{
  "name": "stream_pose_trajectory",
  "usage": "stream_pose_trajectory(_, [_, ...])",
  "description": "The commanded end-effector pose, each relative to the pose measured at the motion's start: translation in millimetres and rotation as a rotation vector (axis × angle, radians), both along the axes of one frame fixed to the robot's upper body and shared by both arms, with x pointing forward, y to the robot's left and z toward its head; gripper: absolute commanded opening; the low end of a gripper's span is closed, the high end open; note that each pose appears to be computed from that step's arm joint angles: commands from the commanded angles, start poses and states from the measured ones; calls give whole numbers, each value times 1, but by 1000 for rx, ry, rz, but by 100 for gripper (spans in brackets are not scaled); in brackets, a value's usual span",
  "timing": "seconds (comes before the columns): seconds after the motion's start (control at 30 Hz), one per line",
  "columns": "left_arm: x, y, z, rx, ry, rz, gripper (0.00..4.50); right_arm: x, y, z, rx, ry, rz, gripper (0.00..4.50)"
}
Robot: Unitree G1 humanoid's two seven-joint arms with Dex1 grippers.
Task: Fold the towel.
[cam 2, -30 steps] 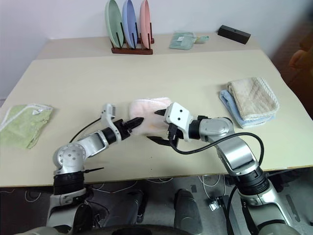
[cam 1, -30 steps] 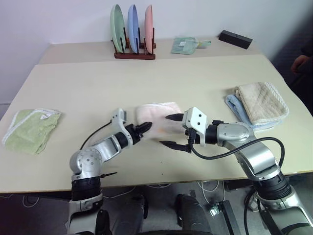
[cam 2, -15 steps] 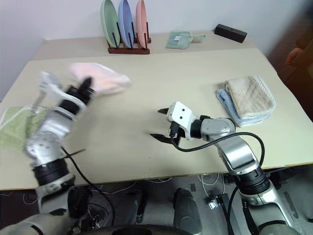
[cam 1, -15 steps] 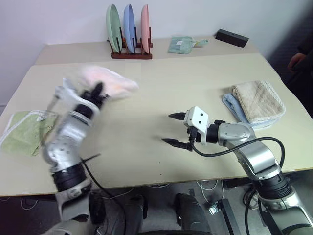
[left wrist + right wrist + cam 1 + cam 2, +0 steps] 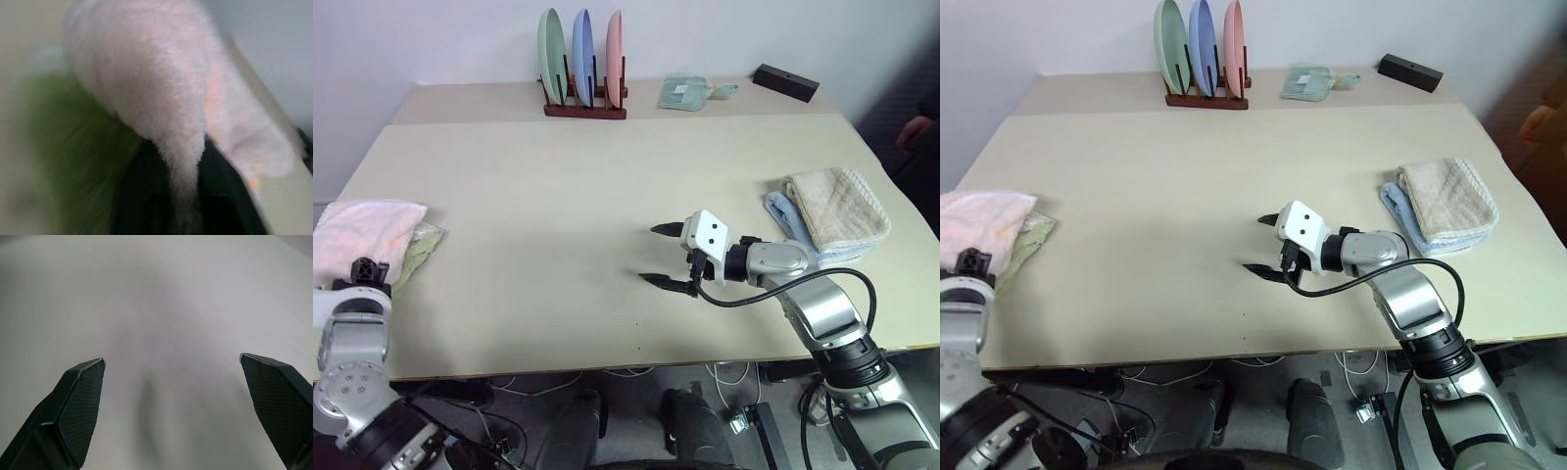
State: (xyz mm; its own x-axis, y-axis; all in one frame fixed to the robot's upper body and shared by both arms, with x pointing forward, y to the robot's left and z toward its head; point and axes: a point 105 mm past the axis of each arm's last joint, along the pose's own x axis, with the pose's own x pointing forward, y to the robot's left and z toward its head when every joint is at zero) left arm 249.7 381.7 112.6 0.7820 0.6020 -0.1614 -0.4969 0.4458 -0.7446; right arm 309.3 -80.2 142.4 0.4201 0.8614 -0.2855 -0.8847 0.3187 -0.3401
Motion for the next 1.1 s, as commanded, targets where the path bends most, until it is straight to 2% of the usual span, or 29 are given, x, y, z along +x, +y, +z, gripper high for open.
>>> stream_pose_trajectory(0.03, [-14, 11, 23, 24, -81, 85, 309, 0, 1, 7, 6, -31, 24, 450])
stream_pose_trajectory(0.1, [-24, 20, 29, 27, -107, 144, 422, 1, 1, 7, 5, -31, 25, 450])
stream_pose_trajectory(0.13, [-28, 25, 32, 30, -119, 169, 445, 1, 1, 7, 5, -31, 25, 450])
stream_pose_trajectory(0.2, [-52, 45, 52, 117, -138, 286, 445, 3, -1, 6, 1, -29, 23, 450])
stream_pose_trajectory(0.27, [-63, 52, 75, 223, -148, 318, 445, 5, -3, 7, 4, -25, 16, 450])
stream_pose_trajectory(0.37, [-45, 31, 102, 428, -103, 178, 445, 12, -11, 10, 25, -28, -23, 450])
stream_pose_trajectory(0.47, [3, -40, 121, 770, -32, -213, 445, 32, -29, 19, 79, -41, -143, 450])
stream_pose_trajectory(0.57, [34, -114, 107, 998, 24, -556, 445, 46, -50, 25, 130, -45, -247, 450])
stream_pose_trajectory(0.63, [45, -152, 94, 1113, 35, -733, 445, 52, -62, 28, 152, -49, -308, 450])
stream_pose_trajectory(0.73, [57, -191, 67, 1188, 21, -933, 445, 56, -91, 26, 115, -74, -395, 450])
stream_pose_trajectory(0.87, [63, -200, 50, 1156, 11, -1024, 445, 46, -116, 25, 105, -44, -440, 450])
stream_pose_trajectory(1.03, [65, -197, 47, 1158, 2, -1049, 445, 36, -120, 24, 100, -27, -432, 450])
stream_pose_trajectory(1.1, [64, -196, 38, 1154, 25, -1091, 445, 30, -128, 18, 85, -9, -460, 450])
